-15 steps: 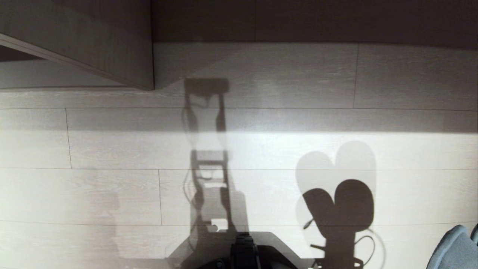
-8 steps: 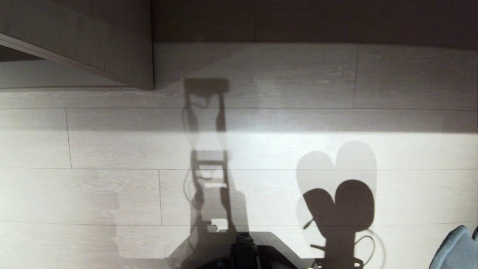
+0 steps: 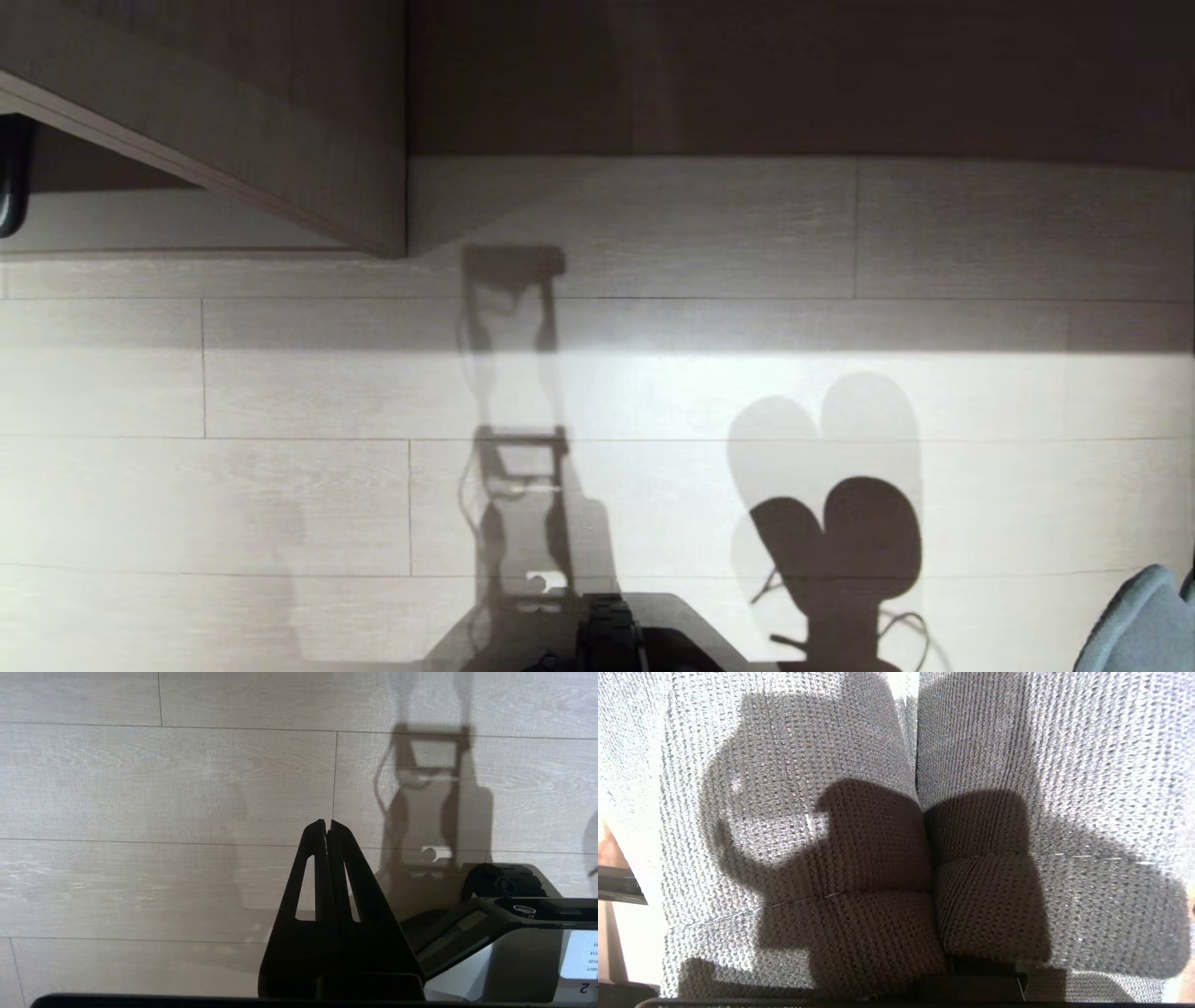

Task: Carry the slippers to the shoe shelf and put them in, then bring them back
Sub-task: Place the slippers into the shoe cabinet

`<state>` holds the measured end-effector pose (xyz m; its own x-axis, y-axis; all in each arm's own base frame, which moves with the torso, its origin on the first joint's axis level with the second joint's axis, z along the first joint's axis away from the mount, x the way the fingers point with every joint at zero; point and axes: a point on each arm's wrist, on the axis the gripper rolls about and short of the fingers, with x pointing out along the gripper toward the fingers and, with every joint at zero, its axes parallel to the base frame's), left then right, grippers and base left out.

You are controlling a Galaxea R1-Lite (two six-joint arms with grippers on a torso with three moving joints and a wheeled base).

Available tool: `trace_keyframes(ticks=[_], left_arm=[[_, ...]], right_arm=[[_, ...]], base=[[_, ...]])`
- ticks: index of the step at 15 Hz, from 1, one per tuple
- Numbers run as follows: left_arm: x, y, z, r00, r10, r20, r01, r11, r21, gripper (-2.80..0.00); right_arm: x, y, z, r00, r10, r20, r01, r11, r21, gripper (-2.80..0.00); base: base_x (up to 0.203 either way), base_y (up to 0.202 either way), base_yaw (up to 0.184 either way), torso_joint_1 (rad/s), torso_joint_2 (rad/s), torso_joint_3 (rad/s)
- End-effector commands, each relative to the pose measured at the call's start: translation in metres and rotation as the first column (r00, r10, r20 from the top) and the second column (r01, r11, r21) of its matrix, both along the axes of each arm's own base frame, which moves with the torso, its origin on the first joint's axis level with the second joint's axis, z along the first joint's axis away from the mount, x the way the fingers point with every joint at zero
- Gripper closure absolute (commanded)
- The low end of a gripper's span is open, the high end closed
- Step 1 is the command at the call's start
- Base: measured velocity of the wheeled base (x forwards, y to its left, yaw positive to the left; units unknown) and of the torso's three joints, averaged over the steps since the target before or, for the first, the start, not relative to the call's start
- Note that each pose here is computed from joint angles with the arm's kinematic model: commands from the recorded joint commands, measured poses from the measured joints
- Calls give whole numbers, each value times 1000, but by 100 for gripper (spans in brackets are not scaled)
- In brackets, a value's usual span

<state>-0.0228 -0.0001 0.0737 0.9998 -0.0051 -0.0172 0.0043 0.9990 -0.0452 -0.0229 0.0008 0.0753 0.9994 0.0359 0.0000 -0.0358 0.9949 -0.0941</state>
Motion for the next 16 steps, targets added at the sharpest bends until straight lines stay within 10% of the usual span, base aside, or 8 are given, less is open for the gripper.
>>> trace_keyframes(ticks=[1,16], left_arm=[[0,0,0,1000,1,-1,-1,1000,-1,0],[0,0,0,1000,0,-1,0,1000,5,0]], right_arm=[[0,0,0,1000,1,-5,-1,1000,-1,0],[0,0,0,1000,-1,-3,1,1000,5,0]], base=[[0,0,0,2,3,206],[0,0,0,1,4,203]])
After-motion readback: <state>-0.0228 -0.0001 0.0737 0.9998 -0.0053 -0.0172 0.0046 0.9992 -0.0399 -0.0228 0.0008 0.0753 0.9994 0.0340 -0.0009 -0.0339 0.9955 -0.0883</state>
